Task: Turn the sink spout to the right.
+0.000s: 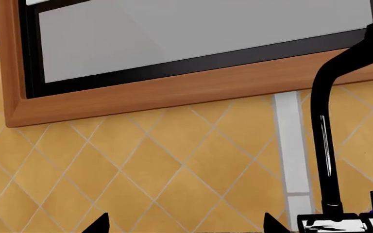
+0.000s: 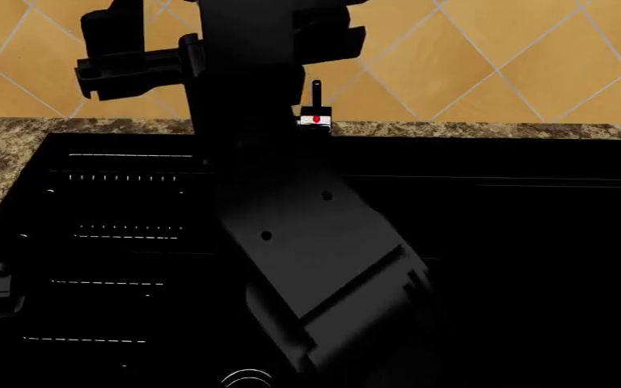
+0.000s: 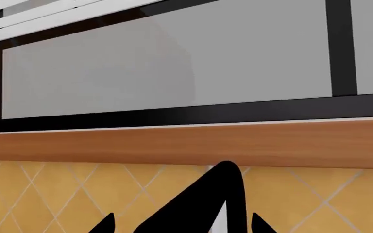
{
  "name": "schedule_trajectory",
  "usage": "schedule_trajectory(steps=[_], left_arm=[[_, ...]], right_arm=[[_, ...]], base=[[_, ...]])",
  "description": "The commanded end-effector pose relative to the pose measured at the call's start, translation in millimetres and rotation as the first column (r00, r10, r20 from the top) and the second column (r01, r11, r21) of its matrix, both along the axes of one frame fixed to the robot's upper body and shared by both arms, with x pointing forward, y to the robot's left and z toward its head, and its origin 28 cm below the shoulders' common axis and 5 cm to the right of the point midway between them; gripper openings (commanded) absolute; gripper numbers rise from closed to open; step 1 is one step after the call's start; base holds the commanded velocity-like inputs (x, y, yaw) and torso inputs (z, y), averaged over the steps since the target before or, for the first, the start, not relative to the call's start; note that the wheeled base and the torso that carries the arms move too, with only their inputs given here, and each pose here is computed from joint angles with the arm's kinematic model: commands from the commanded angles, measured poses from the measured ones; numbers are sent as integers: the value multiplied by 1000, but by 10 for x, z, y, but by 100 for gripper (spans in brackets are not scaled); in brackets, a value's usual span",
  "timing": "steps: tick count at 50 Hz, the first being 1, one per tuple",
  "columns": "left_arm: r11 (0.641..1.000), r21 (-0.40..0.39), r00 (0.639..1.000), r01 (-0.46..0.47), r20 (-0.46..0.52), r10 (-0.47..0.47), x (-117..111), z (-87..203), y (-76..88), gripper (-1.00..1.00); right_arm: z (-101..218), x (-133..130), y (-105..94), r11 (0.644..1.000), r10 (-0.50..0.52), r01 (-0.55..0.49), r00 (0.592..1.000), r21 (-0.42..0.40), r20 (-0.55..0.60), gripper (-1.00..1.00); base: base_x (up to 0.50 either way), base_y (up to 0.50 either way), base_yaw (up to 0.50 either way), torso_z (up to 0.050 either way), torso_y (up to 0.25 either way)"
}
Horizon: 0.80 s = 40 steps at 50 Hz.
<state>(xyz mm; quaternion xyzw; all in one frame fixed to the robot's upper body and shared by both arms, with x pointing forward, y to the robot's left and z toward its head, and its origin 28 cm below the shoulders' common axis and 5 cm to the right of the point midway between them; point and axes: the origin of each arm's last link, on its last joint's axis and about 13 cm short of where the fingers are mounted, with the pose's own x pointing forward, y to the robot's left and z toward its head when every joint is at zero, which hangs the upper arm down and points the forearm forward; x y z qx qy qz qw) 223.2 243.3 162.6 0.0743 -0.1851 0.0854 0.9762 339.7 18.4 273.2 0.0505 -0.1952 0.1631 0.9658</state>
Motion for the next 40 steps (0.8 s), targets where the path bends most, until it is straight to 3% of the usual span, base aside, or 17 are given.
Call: schedule_trajectory(steps=[1,40], left_arm=[[1000,0,1000,2,1,-2,2,2,-2,100],[1000,-4,1000,6,3,-6,-5,4,-1,100]], right_arm=[[19,57,-1,1000,-5,5,1000,-2,3,100],[26,-39,-200,995,-96,96,995,2,11,100]], base=[[0,0,0,0,0],[0,0,0,0,0]])
